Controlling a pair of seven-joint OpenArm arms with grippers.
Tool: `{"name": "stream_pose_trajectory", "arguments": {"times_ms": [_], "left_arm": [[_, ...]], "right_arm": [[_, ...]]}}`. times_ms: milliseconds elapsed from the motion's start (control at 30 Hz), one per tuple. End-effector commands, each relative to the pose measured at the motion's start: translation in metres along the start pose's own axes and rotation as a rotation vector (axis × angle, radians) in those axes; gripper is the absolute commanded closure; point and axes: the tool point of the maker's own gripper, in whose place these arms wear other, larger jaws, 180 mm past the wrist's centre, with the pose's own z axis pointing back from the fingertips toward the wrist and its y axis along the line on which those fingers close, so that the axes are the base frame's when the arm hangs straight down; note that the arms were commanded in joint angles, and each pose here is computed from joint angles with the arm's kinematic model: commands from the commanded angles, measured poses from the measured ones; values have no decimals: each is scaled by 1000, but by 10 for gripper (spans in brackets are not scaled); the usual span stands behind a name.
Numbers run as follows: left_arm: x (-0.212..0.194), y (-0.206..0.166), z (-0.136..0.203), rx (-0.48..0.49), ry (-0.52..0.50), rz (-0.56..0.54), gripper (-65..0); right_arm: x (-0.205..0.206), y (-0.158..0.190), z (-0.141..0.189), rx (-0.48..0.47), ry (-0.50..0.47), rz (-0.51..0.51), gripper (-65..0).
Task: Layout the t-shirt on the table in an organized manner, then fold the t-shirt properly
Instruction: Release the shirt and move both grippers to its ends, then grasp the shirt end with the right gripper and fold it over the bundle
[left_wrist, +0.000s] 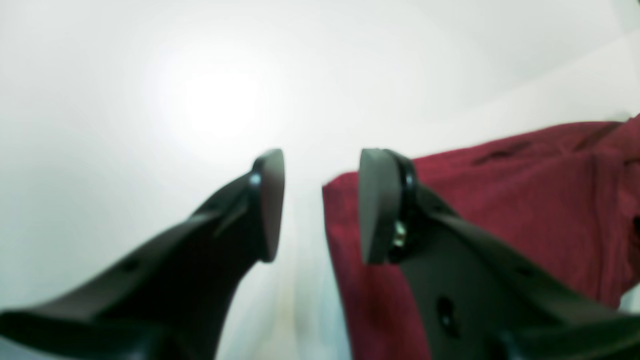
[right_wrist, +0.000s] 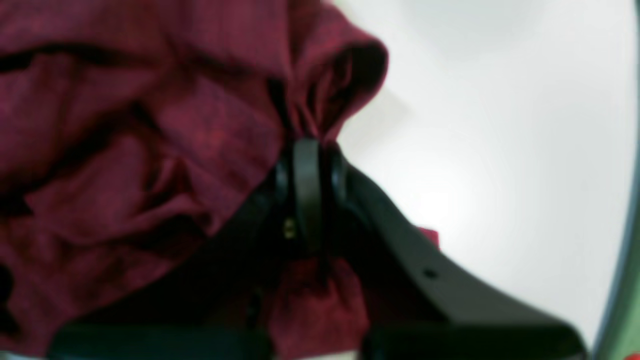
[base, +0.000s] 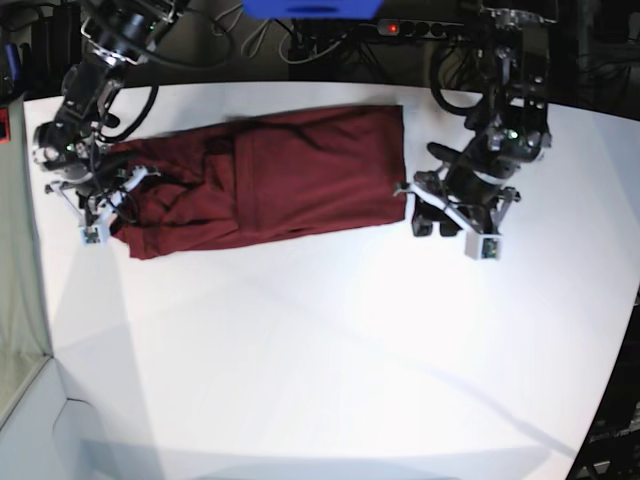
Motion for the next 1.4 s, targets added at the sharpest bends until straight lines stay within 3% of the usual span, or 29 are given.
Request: {"name": "stream_pose_trajectory", "arguments": {"times_ms": [0,300,567,667,1367], "left_arm": [[12,3,4,5,-42,-1,-240],[-58,36,2,81,138,33,-240],[-74,35,-2,78,177,59,-240],[-72,30,-9,67,173,70,-240],[-64,20,-19,50,152,89,-240]], "right_arm": [[27,-9,7,-22,-83,14,0],[46,-3,28,-53,-154,35,0],[64,22,59,-67,-247,21,0],[69,36,69,-50,-266,70,0],[77,222,110,503,-385,200,0]]}}
